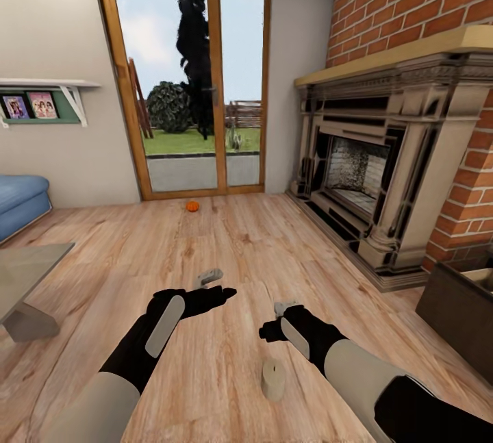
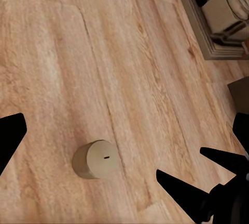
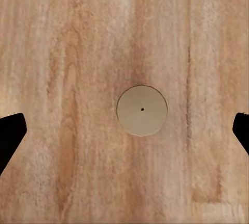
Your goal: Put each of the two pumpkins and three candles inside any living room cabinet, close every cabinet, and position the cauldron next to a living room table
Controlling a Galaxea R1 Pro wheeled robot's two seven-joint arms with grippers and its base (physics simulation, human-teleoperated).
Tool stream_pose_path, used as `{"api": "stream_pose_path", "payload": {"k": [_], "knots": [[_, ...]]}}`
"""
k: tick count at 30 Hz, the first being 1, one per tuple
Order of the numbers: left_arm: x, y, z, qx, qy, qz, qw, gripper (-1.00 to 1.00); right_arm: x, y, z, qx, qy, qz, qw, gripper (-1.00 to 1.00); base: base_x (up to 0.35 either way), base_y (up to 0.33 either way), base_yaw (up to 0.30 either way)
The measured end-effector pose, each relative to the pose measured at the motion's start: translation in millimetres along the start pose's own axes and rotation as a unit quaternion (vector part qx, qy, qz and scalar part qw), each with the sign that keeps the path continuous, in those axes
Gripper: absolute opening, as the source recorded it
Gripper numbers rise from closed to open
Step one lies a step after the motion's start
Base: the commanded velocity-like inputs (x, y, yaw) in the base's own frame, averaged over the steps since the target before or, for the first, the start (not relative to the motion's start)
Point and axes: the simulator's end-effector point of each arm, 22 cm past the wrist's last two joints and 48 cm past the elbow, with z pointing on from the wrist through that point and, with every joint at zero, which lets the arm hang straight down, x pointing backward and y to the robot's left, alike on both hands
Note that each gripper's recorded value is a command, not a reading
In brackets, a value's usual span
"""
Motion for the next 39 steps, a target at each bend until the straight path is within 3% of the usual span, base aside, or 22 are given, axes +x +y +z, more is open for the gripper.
{"api": "stream_pose_path", "payload": {"k": [22, 28, 35, 39], "knots": [[39, 31, 36.0, -0.013, 0.042, -0.022, 0.9988, 1.0, 53, -7, 46.8, 0.001, 0.061, 0.01, 0.9981, 1.0, 0.0, 0.0, 0.189], [48, 38, 43.8, -0.016, 0.051, -0.028, 0.9982, 1.0, 62, -8, 56.5, -0.002, 0.069, 0.023, 0.9974, 1.0, 0.0, 0.0, -0.069], [57, 45, 51.1, -0.019, 0.06, -0.032, 0.9975, 1.0, 67, -9, 65.0, -0.011, 0.075, 0.065, 0.995, 1.0, 0.0, 0.0, -0.203], [64, 50, 55.5, -0.021, 0.066, -0.036, 0.9969, 1.0, 73, -9, 70.5, -0.011, 0.081, 0.068, 0.9943, 1.0, 0.0, 0.0, -0.084]]}}
